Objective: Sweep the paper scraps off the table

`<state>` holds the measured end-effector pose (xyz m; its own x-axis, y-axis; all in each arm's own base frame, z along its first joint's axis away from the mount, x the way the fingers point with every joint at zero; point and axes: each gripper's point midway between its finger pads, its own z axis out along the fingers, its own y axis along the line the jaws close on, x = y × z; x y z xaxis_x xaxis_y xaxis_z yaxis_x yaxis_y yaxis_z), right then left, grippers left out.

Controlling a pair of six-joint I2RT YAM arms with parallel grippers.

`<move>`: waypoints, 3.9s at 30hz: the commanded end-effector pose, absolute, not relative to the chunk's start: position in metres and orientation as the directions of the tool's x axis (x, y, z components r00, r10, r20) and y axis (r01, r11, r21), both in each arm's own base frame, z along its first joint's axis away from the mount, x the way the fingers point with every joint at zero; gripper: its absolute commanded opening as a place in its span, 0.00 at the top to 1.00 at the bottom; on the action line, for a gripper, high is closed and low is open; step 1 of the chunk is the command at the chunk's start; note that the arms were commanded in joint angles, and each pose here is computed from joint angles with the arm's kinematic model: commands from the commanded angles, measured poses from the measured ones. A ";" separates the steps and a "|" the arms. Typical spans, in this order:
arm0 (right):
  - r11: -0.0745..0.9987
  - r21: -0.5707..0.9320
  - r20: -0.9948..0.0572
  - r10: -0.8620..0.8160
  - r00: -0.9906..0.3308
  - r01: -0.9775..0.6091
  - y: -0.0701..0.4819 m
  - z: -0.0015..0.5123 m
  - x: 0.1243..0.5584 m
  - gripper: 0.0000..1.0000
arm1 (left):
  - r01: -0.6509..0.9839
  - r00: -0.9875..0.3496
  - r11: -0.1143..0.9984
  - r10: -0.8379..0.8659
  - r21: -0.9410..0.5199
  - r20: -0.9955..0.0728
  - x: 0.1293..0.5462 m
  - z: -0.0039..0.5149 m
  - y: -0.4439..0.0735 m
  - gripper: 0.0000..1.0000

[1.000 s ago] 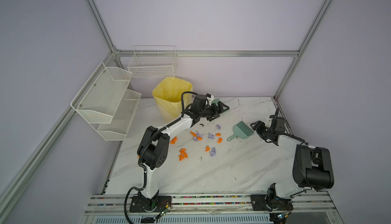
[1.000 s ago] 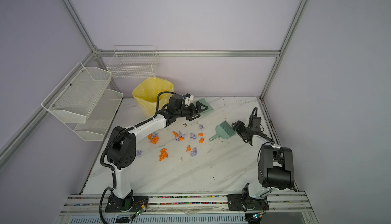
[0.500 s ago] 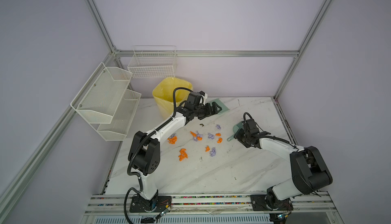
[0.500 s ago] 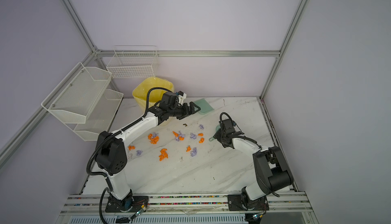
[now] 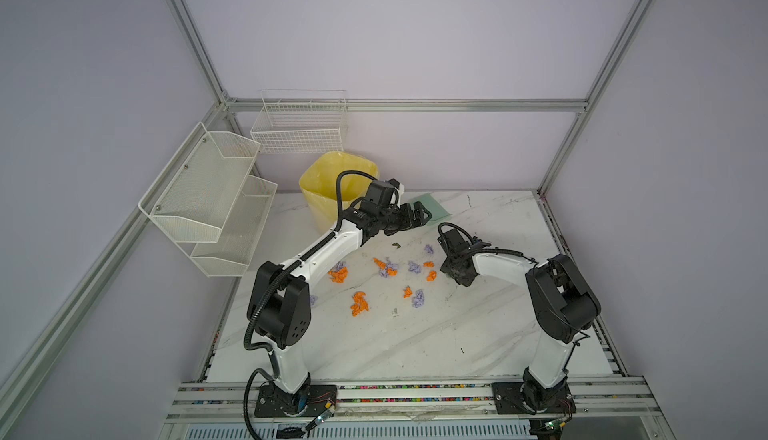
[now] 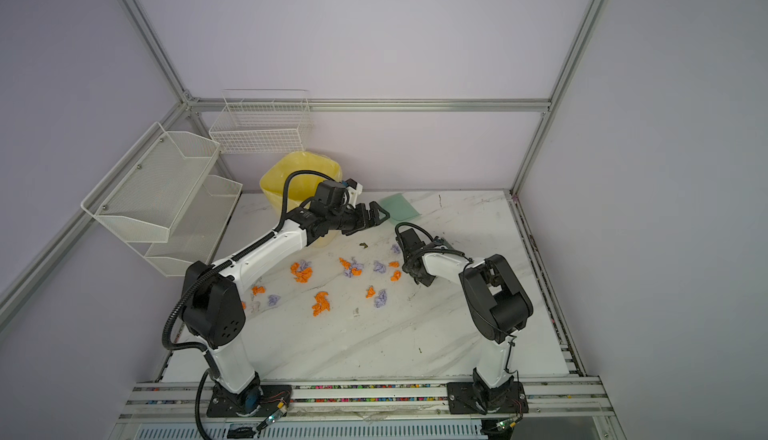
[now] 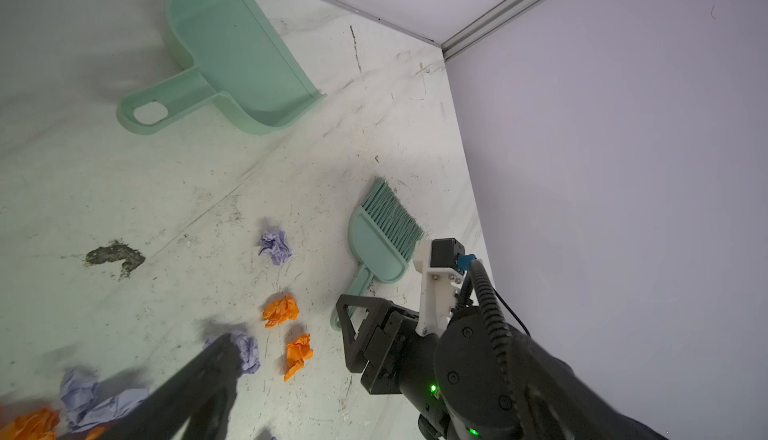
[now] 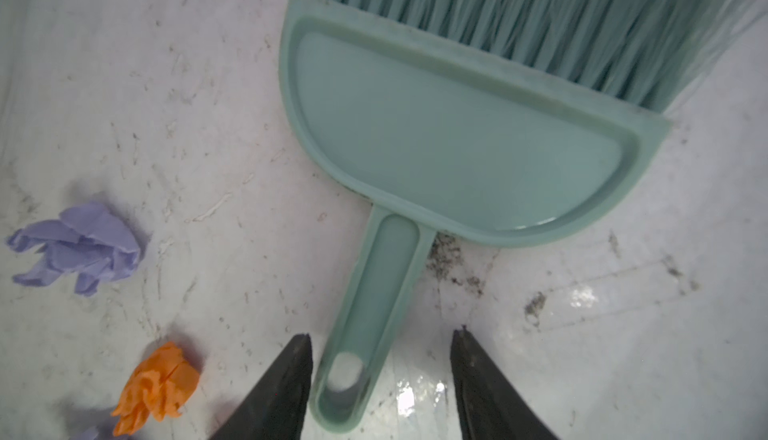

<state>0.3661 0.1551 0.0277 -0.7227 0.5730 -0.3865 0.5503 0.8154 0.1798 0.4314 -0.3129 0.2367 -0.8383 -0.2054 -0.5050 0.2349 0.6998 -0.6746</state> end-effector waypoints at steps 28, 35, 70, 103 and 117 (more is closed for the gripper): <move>0.926 0.364 -0.593 0.310 -0.744 0.096 0.122 0.108 0.357 0.92 | 0.243 -0.861 0.643 -0.202 -0.726 -0.467 0.428 0.231 -0.341 0.00; 0.896 0.443 -0.674 0.314 -0.669 -0.025 0.134 0.151 0.355 0.93 | 0.286 -0.886 0.531 -0.170 -0.798 -0.431 0.417 0.238 -0.383 0.00; 0.832 0.507 -0.720 0.266 -0.641 -0.225 0.156 0.173 0.331 0.88 | 0.340 -0.884 0.391 -0.178 -0.856 -0.432 0.429 0.229 -0.468 1.00; 0.225 0.884 -0.449 0.655 -0.608 -0.410 0.154 0.275 0.368 0.13 | 0.418 -0.769 0.002 -0.532 -0.908 -0.355 0.461 0.314 -0.406 1.00; 0.202 0.874 -0.452 0.671 -0.588 -0.442 0.156 0.286 0.387 0.50 | 0.490 -0.749 -0.074 -0.546 -0.869 -0.376 0.438 0.324 -0.412 1.00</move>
